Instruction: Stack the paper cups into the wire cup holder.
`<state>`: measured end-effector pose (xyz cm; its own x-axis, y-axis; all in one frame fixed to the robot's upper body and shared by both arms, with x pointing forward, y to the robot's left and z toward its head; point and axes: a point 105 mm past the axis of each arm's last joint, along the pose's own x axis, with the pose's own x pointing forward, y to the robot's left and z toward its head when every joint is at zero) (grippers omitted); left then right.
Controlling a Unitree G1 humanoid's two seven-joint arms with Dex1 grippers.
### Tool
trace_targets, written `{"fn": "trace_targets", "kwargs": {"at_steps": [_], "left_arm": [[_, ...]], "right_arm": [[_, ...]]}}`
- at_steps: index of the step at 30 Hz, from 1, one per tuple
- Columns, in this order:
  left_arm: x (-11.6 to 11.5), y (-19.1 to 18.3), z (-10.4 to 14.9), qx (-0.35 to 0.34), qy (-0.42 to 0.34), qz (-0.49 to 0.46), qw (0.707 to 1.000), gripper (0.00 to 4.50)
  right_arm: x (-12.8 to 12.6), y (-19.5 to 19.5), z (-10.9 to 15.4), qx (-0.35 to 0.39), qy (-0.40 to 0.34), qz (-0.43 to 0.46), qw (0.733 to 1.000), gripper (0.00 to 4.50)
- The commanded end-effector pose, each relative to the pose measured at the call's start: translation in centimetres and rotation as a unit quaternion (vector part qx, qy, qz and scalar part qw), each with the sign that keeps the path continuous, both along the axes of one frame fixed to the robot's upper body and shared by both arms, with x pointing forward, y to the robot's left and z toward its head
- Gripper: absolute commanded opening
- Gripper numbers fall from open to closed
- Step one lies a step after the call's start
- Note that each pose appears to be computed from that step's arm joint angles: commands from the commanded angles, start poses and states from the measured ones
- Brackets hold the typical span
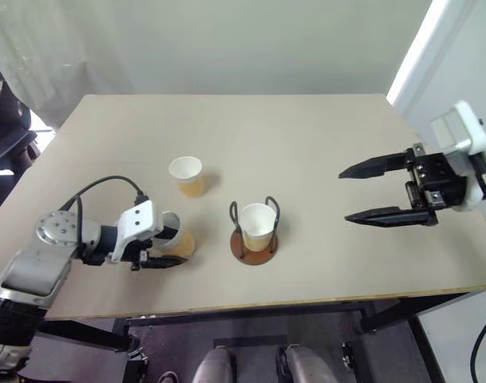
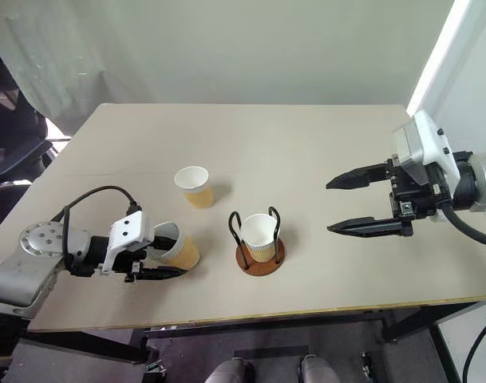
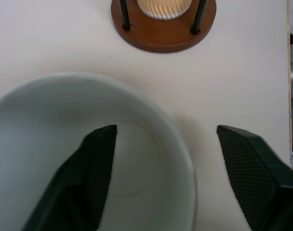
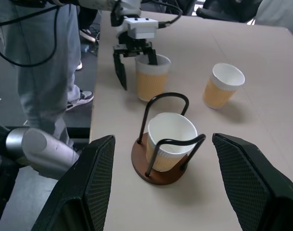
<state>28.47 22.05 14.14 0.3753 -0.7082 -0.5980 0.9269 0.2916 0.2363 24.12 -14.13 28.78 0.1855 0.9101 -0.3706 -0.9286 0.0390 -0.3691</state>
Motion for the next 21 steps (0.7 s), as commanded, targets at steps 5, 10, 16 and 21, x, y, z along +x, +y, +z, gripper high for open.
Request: {"fn": "trace_targets", "kwargs": {"at_steps": [5,10,16,21], "left_arm": [[0.4,-0.6,0.3,0.01,-0.017,-0.024,1.0,0.48],[0.8,-0.4,2.1,0.024,-0.034,-0.042,0.998,0.05],[2.2,-3.4,11.3,-0.043,-0.07,-0.135,0.988,0.05],[2.8,-8.1,17.4,-0.09,-0.093,-0.239,0.962,0.05]], "right_arm": [[-0.4,-0.1,1.2,0.003,-0.038,-0.01,0.999,3.31],[-0.1,-0.4,1.4,-0.001,-0.048,-0.023,0.999,3.31],[-0.2,-0.8,1.8,-0.003,-0.059,-0.041,0.997,3.31],[-0.6,-0.9,1.6,-0.001,-0.065,-0.057,0.996,3.31]]}}
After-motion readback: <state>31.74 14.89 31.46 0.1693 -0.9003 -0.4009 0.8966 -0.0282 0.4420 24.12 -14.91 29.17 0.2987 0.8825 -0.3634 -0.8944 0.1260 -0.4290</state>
